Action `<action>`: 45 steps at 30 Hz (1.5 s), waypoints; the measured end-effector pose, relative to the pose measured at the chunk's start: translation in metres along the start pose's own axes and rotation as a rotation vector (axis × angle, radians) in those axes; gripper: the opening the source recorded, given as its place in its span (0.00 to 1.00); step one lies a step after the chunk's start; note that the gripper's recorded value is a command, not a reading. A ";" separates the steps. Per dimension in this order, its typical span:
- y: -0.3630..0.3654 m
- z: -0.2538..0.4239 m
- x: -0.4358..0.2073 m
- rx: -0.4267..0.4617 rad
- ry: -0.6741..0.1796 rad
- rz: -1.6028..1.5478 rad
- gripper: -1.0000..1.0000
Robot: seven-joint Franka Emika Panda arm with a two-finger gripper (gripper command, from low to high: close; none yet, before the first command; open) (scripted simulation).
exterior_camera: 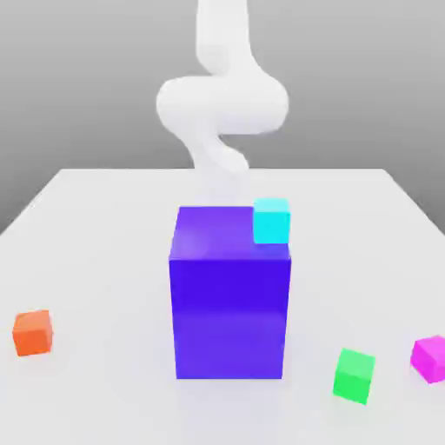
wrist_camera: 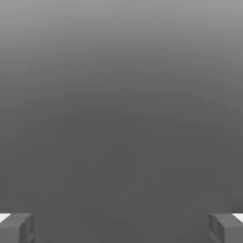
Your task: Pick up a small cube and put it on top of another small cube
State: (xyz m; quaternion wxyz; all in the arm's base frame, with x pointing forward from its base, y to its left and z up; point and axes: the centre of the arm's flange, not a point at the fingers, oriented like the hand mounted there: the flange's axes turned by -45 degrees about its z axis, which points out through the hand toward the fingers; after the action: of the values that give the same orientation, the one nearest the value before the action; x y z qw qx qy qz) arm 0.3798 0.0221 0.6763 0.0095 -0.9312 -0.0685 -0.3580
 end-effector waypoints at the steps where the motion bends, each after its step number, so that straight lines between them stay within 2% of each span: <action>1: -0.010 0.021 0.000 0.030 -0.027 -0.059 0.50; 10: -0.122 0.183 -0.038 0.269 -0.227 -0.565 0.50; 20: -0.272 0.307 -0.171 0.513 -0.397 -1.179 0.50; 27: -0.322 0.366 -0.289 0.630 -0.504 -1.570 0.50; 31: -0.329 0.403 -0.330 0.643 -0.514 -1.613 0.50; 32: -0.329 0.411 -0.338 0.643 -0.514 -1.614 0.00; 39: -0.329 0.412 -0.340 0.644 -0.516 -1.616 0.00; 45: -0.307 0.368 -0.292 0.622 -0.528 -1.575 0.00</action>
State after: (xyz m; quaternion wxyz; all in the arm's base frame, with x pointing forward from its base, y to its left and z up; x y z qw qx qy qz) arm 0.3684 0.3155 0.1979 -0.0029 -0.6212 -0.7837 0.0007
